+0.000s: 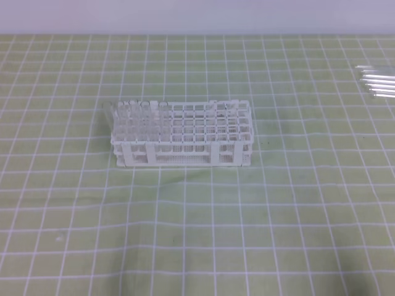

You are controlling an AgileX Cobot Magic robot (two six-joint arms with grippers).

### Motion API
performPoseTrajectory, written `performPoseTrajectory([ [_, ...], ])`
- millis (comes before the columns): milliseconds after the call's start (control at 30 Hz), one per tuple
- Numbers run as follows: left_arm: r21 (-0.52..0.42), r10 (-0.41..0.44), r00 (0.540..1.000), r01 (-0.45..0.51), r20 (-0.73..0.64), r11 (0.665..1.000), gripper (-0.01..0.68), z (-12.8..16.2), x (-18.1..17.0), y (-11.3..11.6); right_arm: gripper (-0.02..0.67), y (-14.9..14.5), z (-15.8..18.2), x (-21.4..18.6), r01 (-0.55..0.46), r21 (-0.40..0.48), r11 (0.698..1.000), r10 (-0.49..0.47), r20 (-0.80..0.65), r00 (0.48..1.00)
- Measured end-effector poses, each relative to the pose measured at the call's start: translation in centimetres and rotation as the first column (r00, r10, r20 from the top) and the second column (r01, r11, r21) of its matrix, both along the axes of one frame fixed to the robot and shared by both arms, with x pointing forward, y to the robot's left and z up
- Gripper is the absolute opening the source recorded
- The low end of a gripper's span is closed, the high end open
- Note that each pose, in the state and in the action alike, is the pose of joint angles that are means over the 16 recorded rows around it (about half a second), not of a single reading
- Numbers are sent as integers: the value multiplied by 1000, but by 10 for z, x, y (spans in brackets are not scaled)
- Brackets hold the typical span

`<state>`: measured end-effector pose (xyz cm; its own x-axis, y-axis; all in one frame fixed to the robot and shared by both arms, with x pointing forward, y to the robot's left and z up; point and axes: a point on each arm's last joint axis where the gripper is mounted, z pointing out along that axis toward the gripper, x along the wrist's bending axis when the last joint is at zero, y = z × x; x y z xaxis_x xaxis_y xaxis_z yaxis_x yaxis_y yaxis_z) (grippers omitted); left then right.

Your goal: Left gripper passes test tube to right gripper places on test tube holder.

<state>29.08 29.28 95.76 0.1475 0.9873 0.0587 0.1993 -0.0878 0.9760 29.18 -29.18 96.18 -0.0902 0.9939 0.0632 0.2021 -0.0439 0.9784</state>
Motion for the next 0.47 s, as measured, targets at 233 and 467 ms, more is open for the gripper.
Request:
performPoseTrajectory([
  [233, 2, -1, 1000, 1, -14, 1000, 0, 0, 0, 0, -2, 0, 0, 0, 0, 0, 1000, 0, 0, 1000],
  [467, 3, -1, 1000, 1, -20, 1000, 0, 1, 1, 0, -2, 0, 0, 0, 0, 0, 1000, 0, 0, 1000],
])
